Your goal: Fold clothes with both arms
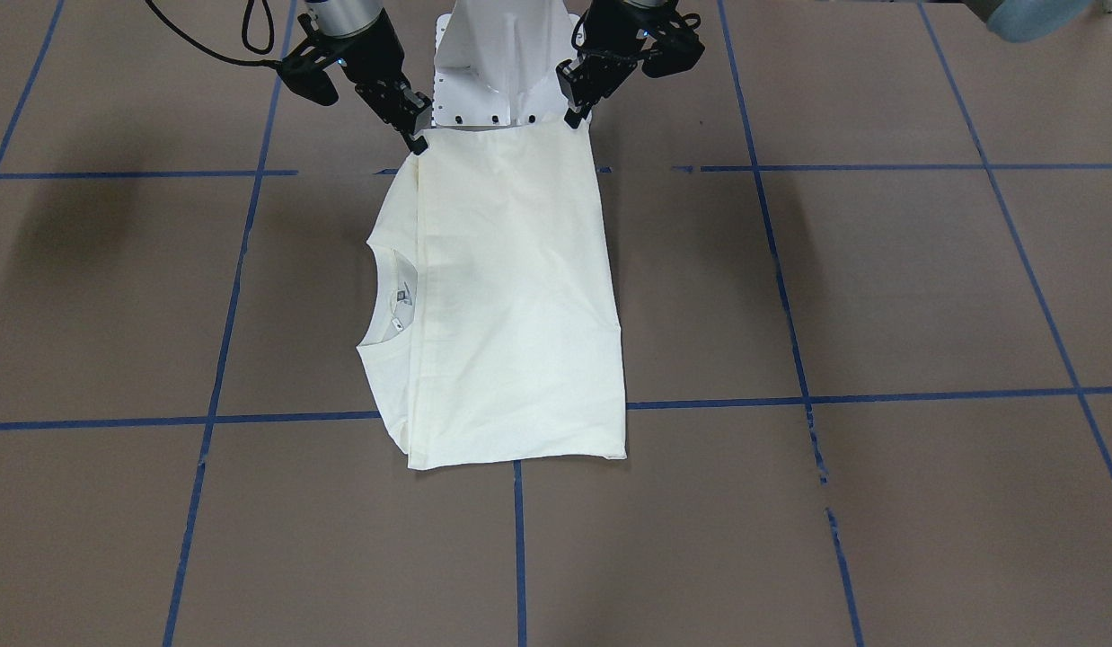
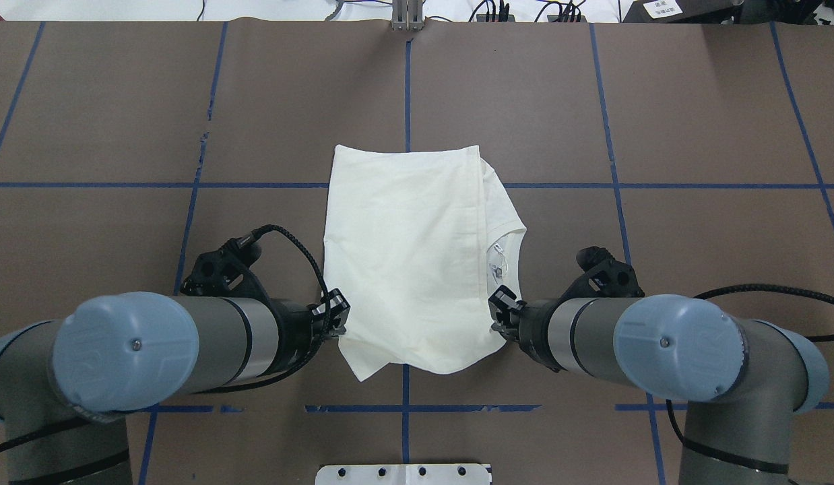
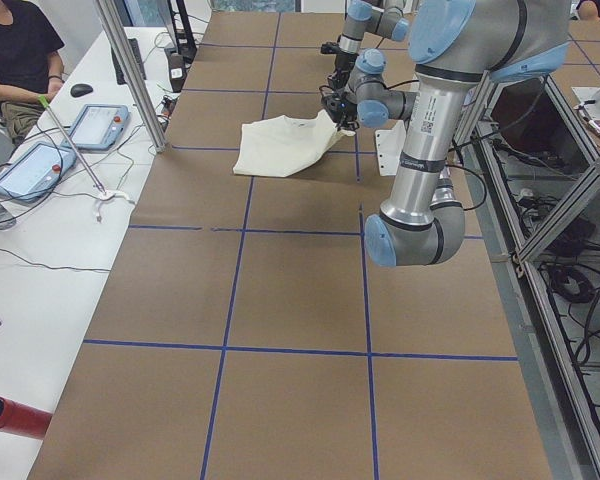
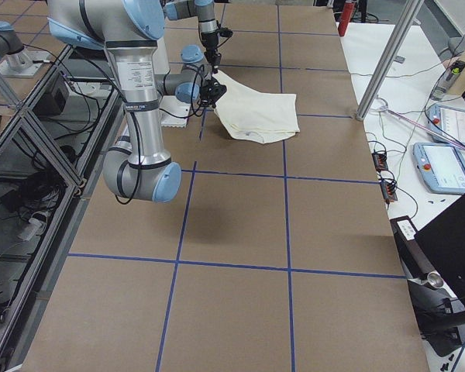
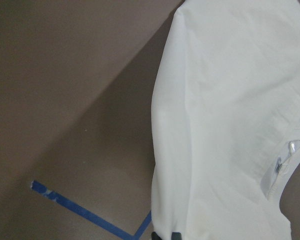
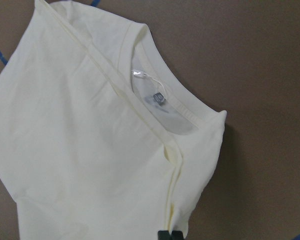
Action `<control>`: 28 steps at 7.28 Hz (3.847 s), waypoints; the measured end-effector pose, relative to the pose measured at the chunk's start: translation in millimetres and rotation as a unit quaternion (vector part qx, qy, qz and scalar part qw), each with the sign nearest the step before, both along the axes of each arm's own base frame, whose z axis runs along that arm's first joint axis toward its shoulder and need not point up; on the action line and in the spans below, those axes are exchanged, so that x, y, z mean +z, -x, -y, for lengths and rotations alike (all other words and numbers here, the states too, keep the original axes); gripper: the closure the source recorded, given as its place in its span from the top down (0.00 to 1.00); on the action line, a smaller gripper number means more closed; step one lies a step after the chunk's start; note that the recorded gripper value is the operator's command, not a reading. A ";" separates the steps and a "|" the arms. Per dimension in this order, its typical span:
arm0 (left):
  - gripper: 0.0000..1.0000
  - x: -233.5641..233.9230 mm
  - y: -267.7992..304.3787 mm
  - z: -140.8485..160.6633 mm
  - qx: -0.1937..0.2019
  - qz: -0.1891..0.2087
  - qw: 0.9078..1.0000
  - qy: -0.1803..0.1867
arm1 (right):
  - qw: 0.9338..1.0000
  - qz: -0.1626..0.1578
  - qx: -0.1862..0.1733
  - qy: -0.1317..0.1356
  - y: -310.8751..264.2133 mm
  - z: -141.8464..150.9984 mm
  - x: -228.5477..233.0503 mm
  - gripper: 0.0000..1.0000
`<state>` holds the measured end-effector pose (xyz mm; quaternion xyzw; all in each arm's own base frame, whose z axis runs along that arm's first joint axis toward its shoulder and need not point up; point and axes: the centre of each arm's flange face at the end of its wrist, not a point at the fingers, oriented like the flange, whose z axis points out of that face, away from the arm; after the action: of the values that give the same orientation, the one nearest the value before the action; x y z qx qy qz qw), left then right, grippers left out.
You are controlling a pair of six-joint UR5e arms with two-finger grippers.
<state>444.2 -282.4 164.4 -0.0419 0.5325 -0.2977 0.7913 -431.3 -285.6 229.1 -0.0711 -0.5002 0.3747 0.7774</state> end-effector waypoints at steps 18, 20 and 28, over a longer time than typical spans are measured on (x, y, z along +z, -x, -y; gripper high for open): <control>0.56 50.6 -44.1 294.8 -0.072 0.088 0.967 -0.227 | 0.994 -0.104 0.007 0.024 89.9 307.2 68.2 0.00; 0.14 54.0 -12.1 301.7 -0.061 0.055 0.969 -0.232 | 0.994 -0.104 0.006 0.024 88.8 308.3 68.6 0.00; 0.00 131.5 -81.9 238.0 0.045 0.024 0.961 -0.272 | 0.994 -0.105 0.010 0.025 84.7 311.7 69.7 0.00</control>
<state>526.1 -520.4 295.9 0.1582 0.5714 -0.1067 0.7982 -516.0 -597.4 298.8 -0.0462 -0.4070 0.4005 0.8196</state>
